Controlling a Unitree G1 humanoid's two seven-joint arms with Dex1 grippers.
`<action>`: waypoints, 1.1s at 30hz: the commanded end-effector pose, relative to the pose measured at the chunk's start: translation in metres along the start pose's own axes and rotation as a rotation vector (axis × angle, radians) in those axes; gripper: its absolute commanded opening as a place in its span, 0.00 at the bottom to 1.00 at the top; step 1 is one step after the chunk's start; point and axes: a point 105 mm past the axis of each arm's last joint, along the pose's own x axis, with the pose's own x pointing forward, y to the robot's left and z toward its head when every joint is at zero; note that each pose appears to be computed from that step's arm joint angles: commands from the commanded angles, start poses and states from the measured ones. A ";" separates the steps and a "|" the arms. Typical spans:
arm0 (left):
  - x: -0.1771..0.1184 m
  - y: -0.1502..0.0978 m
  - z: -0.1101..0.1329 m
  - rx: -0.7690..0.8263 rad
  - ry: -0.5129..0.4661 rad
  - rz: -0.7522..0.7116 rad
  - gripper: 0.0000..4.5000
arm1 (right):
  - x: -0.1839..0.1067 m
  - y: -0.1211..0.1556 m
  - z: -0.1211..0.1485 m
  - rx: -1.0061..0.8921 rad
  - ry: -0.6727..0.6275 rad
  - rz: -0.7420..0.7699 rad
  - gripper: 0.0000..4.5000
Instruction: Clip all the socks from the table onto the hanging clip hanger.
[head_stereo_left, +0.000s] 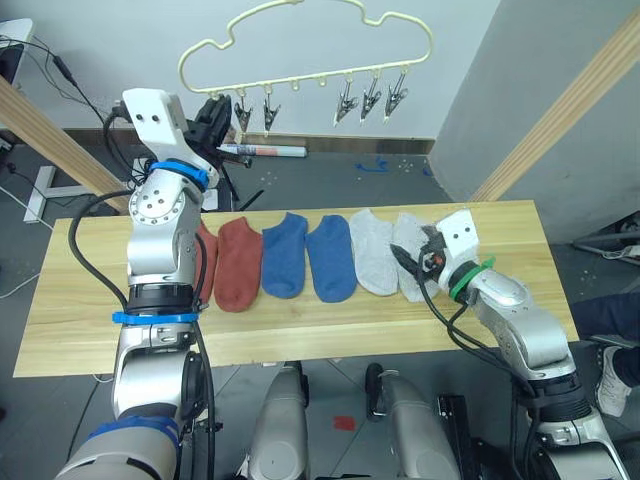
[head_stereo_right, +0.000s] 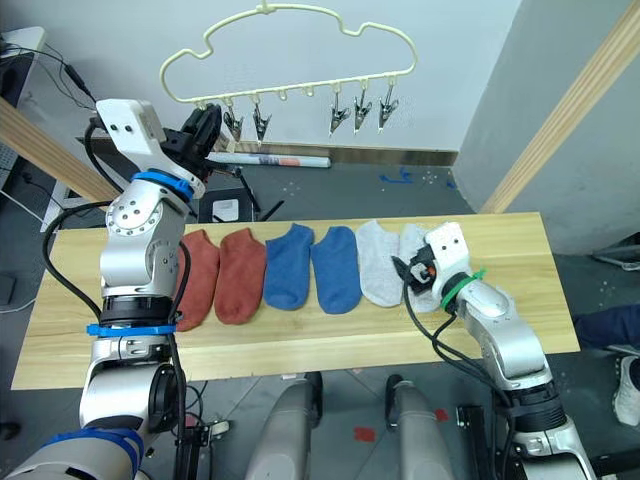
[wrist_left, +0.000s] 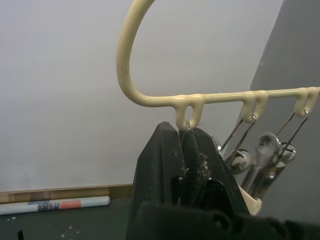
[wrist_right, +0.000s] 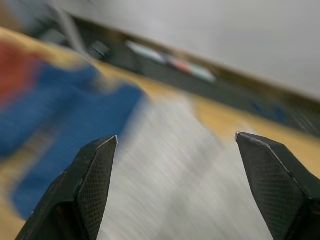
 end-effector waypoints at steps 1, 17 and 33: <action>-0.008 0.004 -0.002 0.016 0.003 0.012 0.00 | 0.006 -0.021 -0.009 0.027 0.034 -0.105 0.88; -0.010 0.002 -0.002 0.028 0.011 0.003 0.00 | 0.049 -0.008 -0.031 0.022 0.122 -0.060 0.88; -0.009 0.005 0.003 0.049 0.004 0.013 0.00 | 0.038 0.003 -0.059 0.082 0.215 0.003 0.16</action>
